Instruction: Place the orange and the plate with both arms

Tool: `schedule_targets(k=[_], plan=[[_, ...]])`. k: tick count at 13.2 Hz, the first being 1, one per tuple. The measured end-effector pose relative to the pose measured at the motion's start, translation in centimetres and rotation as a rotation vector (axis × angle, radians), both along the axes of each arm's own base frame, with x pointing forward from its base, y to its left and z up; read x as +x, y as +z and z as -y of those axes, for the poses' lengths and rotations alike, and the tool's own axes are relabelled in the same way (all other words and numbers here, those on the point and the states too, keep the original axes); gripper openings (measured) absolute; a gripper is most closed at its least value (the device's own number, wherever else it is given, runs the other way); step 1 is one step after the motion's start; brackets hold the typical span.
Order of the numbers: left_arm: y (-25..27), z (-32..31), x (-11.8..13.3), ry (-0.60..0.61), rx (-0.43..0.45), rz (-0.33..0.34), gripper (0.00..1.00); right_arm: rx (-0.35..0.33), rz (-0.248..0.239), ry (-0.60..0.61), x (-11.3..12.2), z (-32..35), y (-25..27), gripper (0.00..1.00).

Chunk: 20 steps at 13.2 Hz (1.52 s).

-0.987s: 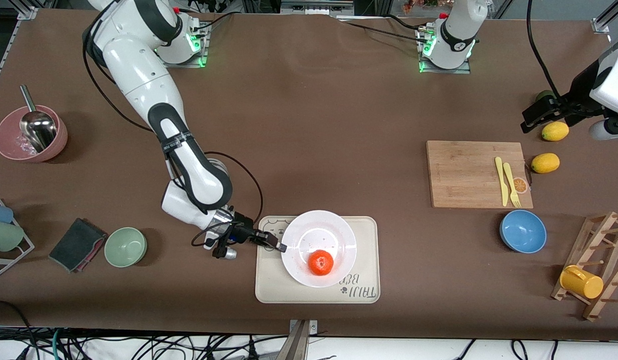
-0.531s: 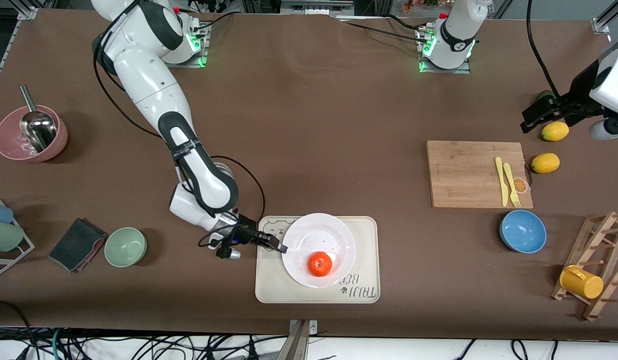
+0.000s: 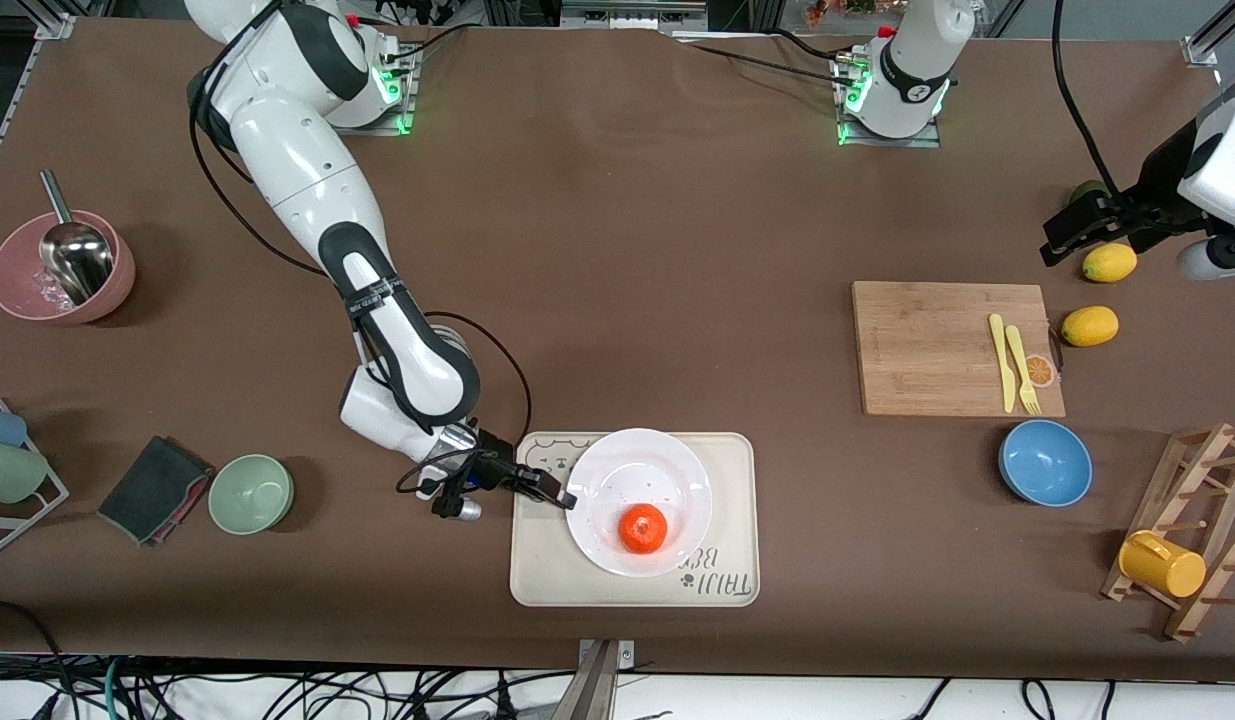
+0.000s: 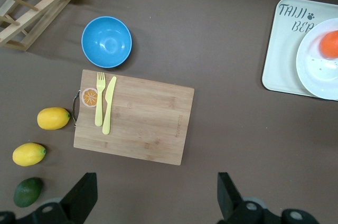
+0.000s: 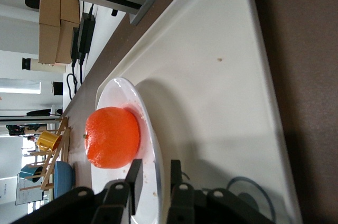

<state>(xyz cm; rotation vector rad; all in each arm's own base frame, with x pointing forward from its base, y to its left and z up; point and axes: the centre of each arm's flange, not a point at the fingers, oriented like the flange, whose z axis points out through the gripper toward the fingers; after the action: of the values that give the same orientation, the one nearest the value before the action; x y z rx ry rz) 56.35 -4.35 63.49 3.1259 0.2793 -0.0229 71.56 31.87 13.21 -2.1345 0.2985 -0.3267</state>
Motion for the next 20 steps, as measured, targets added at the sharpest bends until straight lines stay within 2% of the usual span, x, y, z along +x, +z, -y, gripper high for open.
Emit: schedule_targets(k=[3, 4, 6, 9, 11, 15, 16, 19, 20], plan=[[0.0, 0.0, 0.0, 0.0, 0.0, 0.0, 1.0, 0.005, 0.018, -0.009, 0.6, 0.1, 0.9, 0.65], [0.0, 0.0, 0.0, 0.0, 0.0, 0.0, 1.0, 0.007, 0.027, -0.011, 0.8, 0.2, 1.3, 0.79], [0.0, 0.0, 0.0, 0.0, 0.0, 0.0, 1.0, -0.002, 0.065, -0.004, 1.7, 0.5, 3.0, 0.99], [0.0, 0.0, 0.0, 0.0, 0.0, 0.0, 1.0, -0.034, 0.106, 0.068, 2.5, 1.2, 5.1, 1.0], [0.0, 0.0, 0.0, 0.0, 0.0, 0.0, 1.0, -0.055, 0.097, 0.153, 3.0, 3.0, 6.1, 1.0], [0.0, 0.0, 0.0, 0.0, 0.0, 0.0, 1.0, -0.155, 0.034, 0.36, 3.2, 9.6, 10.3, 1.0], [0.0, 0.0, 0.0, 0.0, 0.0, 0.0, 1.0, -0.189, -0.004, 0.41, 2.8, 10.9, 11.3, 1.0], [0.0, 0.0, 0.0, 0.0, 0.0, 0.0, 1.0, -0.31, -0.186, 0.52, 1.3, 15.4, 16.2, 1.0], [0.0, 0.0, 0.0, 0.0, 0.0, 0.0, 1.0, -0.358, -0.228, 0.542, 0.7, 16.6, 18.3, 1.0]])
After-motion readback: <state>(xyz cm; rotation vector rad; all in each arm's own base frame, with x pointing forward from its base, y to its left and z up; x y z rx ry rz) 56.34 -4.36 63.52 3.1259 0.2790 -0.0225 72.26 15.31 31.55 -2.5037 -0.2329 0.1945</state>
